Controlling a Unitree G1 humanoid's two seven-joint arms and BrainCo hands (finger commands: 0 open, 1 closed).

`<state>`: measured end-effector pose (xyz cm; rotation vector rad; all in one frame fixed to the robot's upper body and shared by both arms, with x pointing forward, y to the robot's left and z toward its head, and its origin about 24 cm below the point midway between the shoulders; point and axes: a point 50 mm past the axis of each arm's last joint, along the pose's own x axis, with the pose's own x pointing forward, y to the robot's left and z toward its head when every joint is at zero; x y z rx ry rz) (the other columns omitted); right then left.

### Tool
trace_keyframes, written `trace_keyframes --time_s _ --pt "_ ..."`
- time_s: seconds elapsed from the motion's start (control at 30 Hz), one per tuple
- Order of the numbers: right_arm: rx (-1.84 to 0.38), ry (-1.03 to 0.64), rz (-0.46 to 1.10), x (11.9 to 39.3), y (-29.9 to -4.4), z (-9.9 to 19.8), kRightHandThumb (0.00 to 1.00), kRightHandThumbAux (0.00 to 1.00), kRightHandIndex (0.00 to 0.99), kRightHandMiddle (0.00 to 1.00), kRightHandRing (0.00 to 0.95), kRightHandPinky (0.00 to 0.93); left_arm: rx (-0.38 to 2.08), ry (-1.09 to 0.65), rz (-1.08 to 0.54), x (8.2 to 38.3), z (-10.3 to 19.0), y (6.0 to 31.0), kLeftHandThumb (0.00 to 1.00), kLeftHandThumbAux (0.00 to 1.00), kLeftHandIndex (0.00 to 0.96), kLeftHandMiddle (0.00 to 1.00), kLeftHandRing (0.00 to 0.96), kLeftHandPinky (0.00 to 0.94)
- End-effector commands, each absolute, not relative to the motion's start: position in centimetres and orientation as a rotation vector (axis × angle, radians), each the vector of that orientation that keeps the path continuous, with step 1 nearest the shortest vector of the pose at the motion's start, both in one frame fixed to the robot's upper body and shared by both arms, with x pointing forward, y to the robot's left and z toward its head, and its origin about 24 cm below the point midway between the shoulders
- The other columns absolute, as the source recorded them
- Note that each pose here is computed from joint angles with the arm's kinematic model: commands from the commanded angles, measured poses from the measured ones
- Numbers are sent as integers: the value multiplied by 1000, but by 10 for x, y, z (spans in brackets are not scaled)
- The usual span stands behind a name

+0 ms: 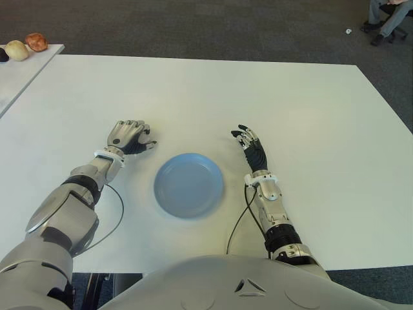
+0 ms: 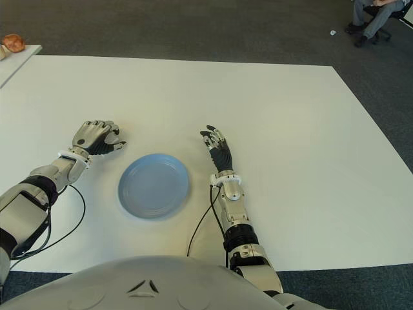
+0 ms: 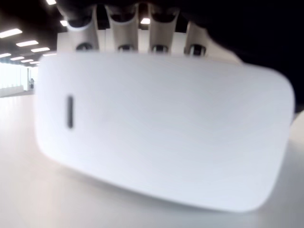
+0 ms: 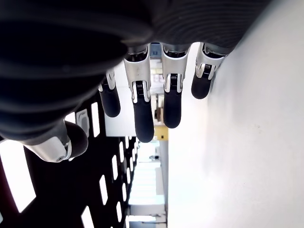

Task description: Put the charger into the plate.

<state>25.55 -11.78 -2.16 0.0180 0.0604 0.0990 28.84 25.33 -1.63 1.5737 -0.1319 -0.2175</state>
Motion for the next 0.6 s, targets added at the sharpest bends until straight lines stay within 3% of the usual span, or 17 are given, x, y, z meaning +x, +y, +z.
trace_keyframes --time_s 0.03,0.6 --pt "26 187 86 240 -119 -44 0 457 163 305 209 15 1588 -83 -333 266 -42 247 714 704 442 832 836 764" --pt "22 189 84 240 -120 -45 0 450 165 308 214 25 1505 -152 -296 264 -41 238 732 702 443 858 859 851"
